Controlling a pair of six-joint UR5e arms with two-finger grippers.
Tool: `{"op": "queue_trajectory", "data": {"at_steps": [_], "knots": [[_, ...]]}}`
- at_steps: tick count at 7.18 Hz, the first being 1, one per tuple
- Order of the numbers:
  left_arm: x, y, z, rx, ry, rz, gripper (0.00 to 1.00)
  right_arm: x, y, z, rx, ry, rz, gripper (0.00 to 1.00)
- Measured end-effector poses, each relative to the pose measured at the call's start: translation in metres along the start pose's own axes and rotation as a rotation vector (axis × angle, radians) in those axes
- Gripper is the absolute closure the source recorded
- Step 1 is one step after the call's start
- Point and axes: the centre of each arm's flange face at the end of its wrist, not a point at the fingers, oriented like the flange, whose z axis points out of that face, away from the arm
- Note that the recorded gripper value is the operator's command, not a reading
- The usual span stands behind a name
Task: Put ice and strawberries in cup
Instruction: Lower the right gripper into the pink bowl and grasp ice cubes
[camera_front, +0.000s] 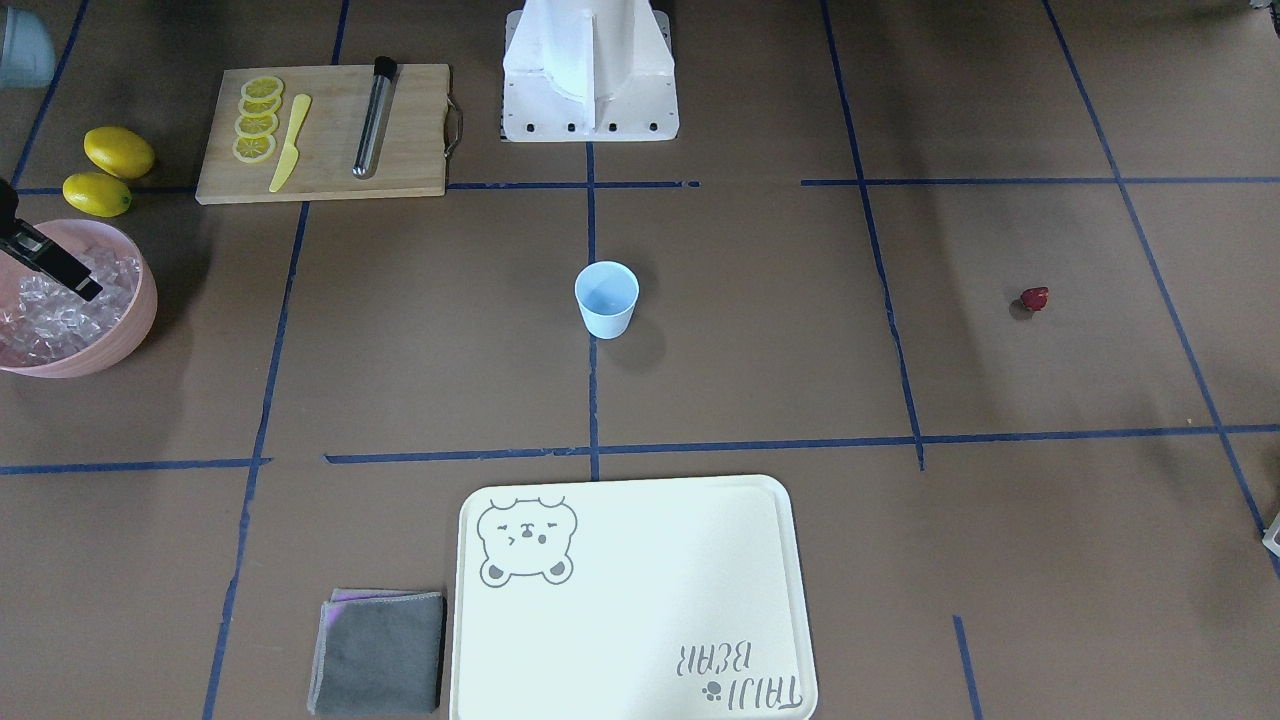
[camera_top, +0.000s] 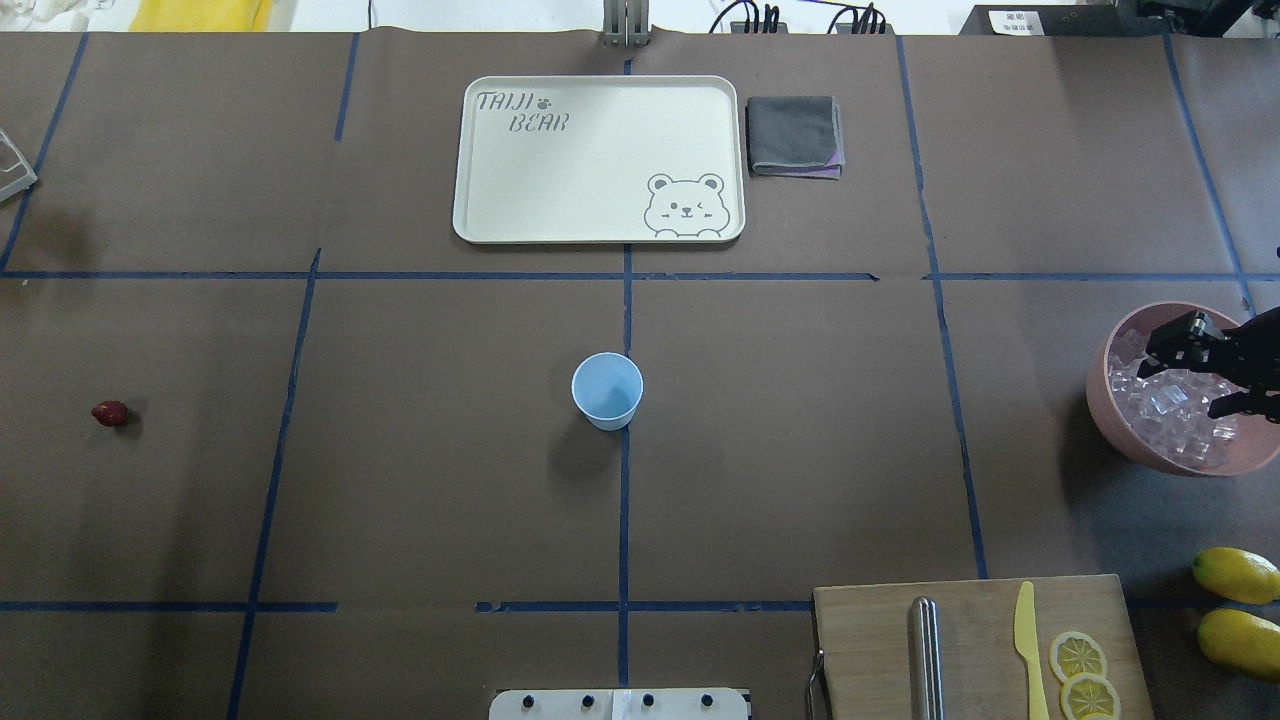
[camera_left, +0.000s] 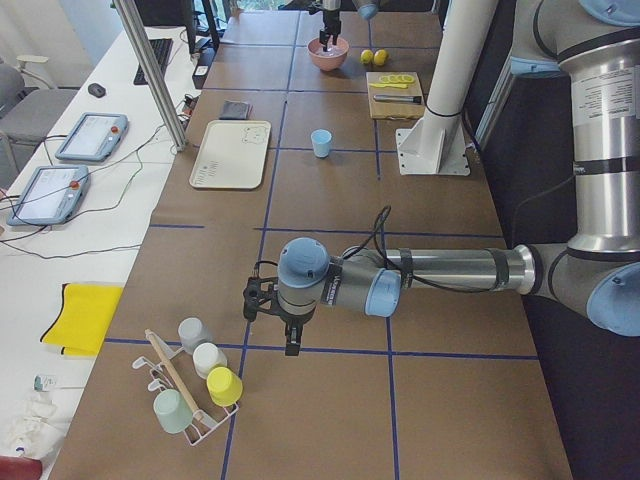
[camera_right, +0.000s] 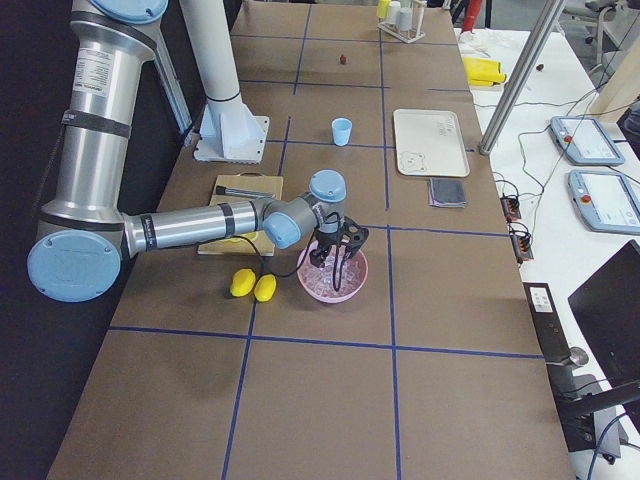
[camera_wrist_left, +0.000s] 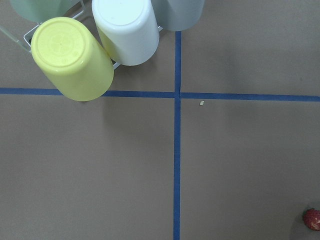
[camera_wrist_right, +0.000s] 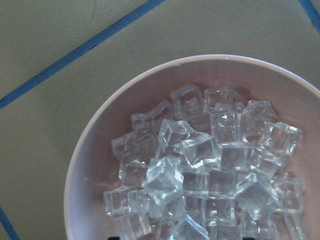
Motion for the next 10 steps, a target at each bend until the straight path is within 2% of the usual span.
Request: {"op": "queue_trajectory", "data": {"at_steps": [4,7,8,10], "knots": [[-0.0007,0.0002,0.0005,-0.001,-0.002,-0.001,0.0,0.0008,0.0021,0.0071,-0.005,0.014,0.0,0.3],[-0.0011,0.0003,0.0008,-0.002,-0.002,-0.002,0.0,0.0031,0.0004,0.0093,0.001,0.021,0.006,0.36],[-0.0011,0.0001,0.0008,-0.002,-0.002,-0.002,0.0,0.0028,0.0004,0.0092,0.002,0.02,0.008,0.41],[-0.0009,-0.0003,0.0007,-0.002,-0.002,-0.001,0.0,0.0026,0.0003,0.0092,0.002,0.021,0.011,0.61]]}}
